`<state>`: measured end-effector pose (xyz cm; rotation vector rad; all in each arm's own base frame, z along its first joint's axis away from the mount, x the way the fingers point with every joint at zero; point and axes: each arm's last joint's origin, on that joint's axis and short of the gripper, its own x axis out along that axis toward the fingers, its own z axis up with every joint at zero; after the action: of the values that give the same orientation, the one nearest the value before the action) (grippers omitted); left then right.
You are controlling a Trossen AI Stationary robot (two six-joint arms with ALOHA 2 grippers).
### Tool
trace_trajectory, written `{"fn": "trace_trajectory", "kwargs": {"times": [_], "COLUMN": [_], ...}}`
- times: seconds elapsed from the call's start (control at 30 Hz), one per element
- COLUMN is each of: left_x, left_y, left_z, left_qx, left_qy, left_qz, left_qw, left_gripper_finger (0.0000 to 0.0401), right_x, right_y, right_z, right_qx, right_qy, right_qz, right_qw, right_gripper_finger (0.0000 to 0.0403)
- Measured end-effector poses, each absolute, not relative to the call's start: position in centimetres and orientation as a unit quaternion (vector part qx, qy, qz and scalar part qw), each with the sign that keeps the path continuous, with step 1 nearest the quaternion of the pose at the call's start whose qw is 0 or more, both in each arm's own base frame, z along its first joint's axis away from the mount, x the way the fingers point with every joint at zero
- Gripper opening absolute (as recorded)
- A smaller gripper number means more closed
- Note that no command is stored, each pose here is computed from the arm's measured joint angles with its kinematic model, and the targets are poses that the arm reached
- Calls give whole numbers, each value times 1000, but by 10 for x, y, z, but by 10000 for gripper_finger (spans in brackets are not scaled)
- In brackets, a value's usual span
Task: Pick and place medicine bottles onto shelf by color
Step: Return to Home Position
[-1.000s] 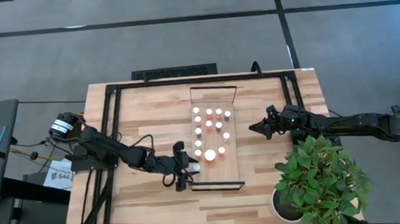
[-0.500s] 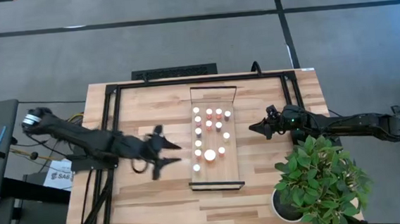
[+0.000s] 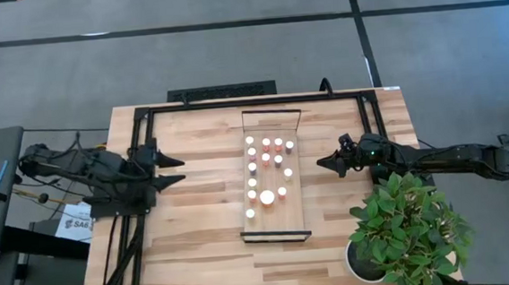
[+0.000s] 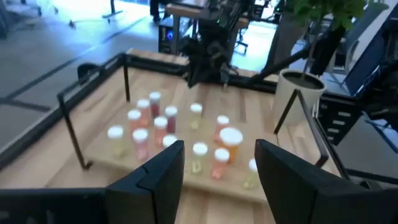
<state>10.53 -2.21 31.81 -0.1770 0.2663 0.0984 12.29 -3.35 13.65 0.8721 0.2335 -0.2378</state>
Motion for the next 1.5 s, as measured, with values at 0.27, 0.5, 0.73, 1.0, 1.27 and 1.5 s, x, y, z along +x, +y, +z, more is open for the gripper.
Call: {"fn": "trace_trajectory", "kwargs": {"times": [0.27,0.5,0.73,1.0,1.27,1.5], "left_x": [89,91,97,101,96,88], "left_y": [-18,-18,-20,-19,-16,-7], "left_z": [265,239,224,202,201,205], "left_qx": [-172,-177,-122,-88,-90,-101], "left_qy": [111,-21,-36,-5,-15,-49], "left_qz": [43,16,18,60,90,123], "left_qw": [978,984,992,994,992,986], "left_gripper_finger": [184,184,184,184,184,184], "right_x": [123,123,123,123,123,123], "right_y": [-34,-33,-34,-33,-34,-33], "right_z": [137,137,137,137,137,137], "right_qx": [420,420,420,420,420,420], "right_qy": [112,113,113,113,113,113], "right_qz": [-115,-115,-115,-115,-115,-115], "right_qw": [893,893,893,893,893,893], "right_gripper_finger": [86,86,86,86,86,86]}}
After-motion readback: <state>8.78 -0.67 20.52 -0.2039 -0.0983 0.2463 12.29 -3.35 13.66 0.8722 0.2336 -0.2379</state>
